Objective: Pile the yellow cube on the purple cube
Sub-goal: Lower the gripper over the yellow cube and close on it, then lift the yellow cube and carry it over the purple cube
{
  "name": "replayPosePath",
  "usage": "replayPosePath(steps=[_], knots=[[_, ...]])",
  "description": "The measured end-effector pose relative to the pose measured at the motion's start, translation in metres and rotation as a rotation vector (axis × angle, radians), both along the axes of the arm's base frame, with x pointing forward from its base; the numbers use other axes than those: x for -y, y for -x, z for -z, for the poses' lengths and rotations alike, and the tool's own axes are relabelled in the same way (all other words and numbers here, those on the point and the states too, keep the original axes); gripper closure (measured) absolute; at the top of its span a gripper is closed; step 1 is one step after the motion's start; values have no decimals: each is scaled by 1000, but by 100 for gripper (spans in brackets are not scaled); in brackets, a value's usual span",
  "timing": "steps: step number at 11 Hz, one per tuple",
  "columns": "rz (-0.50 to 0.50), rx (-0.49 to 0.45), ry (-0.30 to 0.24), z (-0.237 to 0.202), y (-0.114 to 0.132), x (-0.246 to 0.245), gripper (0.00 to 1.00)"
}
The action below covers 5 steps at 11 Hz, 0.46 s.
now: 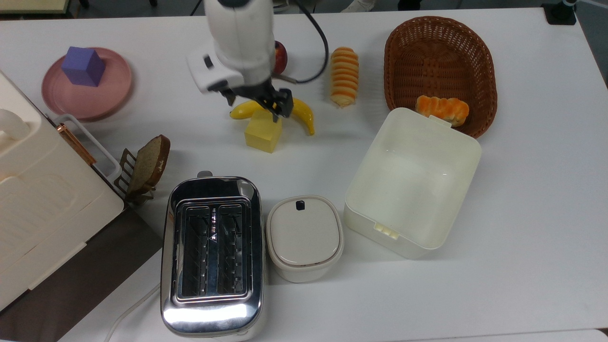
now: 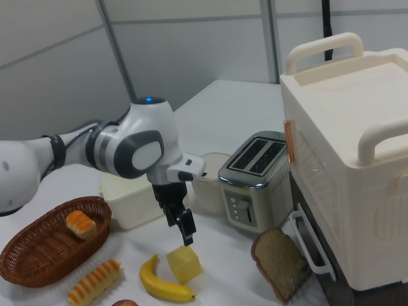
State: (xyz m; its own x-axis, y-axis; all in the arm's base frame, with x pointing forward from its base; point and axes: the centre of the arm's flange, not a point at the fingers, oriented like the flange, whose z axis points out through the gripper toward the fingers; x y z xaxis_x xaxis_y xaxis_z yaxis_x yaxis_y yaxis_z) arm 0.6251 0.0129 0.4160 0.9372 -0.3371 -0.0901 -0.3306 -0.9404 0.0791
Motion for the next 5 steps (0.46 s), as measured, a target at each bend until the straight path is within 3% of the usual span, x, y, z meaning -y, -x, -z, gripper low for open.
replayPosePath(steps=[5], knots=[[-47,-58,27,69,2,-13,0]])
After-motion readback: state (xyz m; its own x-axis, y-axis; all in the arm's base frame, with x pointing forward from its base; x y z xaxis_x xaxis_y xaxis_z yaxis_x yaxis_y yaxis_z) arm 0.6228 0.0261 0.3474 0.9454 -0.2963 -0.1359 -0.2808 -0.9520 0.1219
